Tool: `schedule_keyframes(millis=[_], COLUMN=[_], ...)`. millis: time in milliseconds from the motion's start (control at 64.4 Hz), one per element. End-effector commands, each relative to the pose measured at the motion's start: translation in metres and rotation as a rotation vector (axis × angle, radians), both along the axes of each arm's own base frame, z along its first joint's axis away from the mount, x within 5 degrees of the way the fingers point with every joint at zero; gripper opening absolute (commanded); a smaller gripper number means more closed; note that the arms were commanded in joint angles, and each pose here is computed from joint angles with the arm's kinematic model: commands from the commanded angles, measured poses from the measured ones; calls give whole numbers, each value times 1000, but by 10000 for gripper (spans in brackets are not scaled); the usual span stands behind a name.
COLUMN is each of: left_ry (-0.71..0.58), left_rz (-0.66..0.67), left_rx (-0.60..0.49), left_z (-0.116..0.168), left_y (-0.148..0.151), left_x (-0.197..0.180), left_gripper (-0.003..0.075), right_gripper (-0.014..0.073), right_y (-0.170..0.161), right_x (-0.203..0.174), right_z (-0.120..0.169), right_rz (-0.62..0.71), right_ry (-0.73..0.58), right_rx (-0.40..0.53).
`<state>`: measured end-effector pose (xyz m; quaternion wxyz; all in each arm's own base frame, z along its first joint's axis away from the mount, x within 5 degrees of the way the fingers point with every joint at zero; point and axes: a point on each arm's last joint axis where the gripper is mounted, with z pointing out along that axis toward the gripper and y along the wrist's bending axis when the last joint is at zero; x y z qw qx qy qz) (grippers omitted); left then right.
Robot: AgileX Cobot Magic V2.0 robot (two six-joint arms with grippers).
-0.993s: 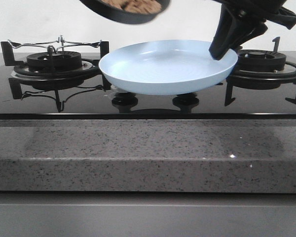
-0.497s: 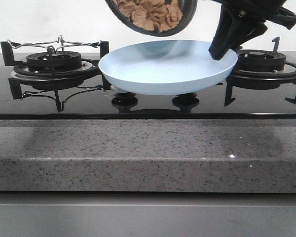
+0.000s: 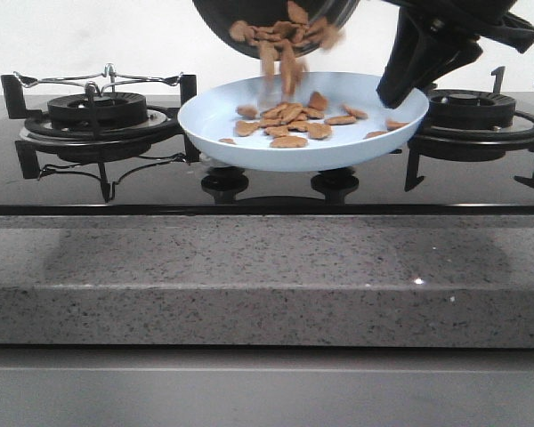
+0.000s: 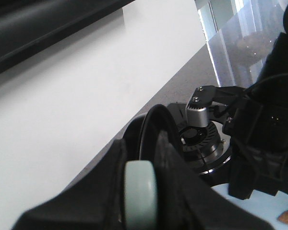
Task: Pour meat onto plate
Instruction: 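Tilt the pan over the plate with the left gripper, tipping meat out, then turn the pan upright and lower it onto its burner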
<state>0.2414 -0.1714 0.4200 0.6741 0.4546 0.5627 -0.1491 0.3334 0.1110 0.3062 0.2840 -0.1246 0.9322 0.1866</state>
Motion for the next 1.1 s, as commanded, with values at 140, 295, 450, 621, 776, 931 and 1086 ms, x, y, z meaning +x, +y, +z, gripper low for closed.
schedule_keyframes(millis=[140, 295, 450, 621, 776, 931, 1086], left_ry=[-117, -117, -93, 58, 199, 353, 505], left_rz=[-9, -10, -5, 120, 207, 247, 304], left_rx=[-15, -15, -35, -179, -337, -483, -645], left_z=[24, 24, 24, 25, 28, 27, 24], left_y=[4, 4, 4, 16, 42, 75, 109], left_x=[-13, -13, -13, -2, 13, 35, 57], left_gripper=[-20, -20, -20, -20, -20, -20, -20], right_gripper=[-118, -118, -118, -118, -118, -118, -118], right_y=[0, 0, 0, 0, 0, 0, 0], right_x=[-6, -6, -6, -6, -6, -6, -6], right_z=[27, 27, 27, 27, 27, 27, 27], right_rz=[-12, -12, -12, -12, -12, -12, -12], right_ry=[-97, -97, -97, -97, -97, -97, -97], right_rx=[50, 50, 50, 50, 50, 50, 50])
